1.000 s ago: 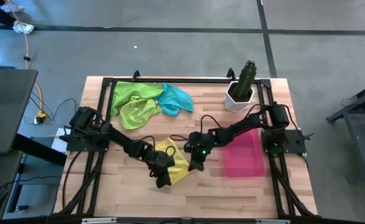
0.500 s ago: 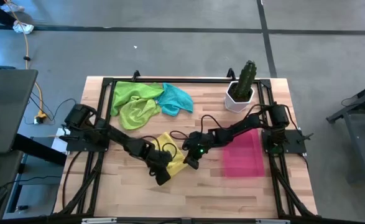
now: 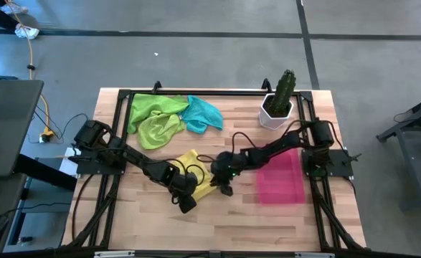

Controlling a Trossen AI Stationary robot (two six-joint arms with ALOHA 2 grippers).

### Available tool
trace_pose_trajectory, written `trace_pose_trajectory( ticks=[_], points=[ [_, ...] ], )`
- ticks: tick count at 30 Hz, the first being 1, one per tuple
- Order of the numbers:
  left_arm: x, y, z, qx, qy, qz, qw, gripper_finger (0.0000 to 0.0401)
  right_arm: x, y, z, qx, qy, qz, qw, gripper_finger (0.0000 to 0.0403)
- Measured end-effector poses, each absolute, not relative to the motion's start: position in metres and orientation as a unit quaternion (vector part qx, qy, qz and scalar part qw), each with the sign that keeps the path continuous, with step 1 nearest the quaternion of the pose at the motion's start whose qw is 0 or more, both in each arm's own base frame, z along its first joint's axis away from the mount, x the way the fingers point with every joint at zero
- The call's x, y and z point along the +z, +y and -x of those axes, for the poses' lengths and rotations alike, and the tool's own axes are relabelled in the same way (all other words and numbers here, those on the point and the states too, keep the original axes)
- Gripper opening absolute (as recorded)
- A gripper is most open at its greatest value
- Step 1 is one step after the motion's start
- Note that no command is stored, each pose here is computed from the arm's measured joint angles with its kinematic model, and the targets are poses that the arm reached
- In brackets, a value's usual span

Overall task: Roll microfiber towels into tight, uniform cylinder then place into a basket
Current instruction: Roll the yellow microfiber towel

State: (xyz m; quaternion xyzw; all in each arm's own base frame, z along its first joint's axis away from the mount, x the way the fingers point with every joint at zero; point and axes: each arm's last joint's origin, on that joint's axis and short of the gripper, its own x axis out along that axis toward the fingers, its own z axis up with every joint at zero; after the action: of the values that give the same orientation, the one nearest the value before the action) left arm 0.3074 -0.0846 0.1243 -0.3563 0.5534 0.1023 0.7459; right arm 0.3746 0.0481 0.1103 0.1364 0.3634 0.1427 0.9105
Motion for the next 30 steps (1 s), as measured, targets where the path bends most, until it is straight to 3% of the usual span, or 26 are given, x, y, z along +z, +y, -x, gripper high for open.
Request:
trace_pose_trajectory(
  ticks=[5,9,14,18,30],
  points=[
    [0.124,-0.084,-0.307,0.108,0.554,0.352,0.746,0.0005,0.138,0.043,-0.369,0.168,0.337,-0.066,0.924,0.0115],
    [0.123,-0.084,-0.307,0.103,0.555,0.343,0.751,0.0005,0.158,0.052,-0.363,0.21,0.306,0.026,0.928,0.0137],
    [0.123,-0.084,-0.307,0.104,0.555,0.341,0.752,0.0005,0.151,0.081,-0.36,0.269,0.286,0.135,0.91,0.0139],
    [0.123,-0.084,-0.306,0.104,0.555,0.341,0.752,0.0005,0.138,0.092,-0.362,0.207,0.294,0.182,0.915,0.0139],
    [0.123,-0.084,-0.306,0.104,0.556,0.34,0.751,0.0005,0.122,0.097,-0.364,0.198,0.307,0.183,0.913,0.0139]
  ],
)
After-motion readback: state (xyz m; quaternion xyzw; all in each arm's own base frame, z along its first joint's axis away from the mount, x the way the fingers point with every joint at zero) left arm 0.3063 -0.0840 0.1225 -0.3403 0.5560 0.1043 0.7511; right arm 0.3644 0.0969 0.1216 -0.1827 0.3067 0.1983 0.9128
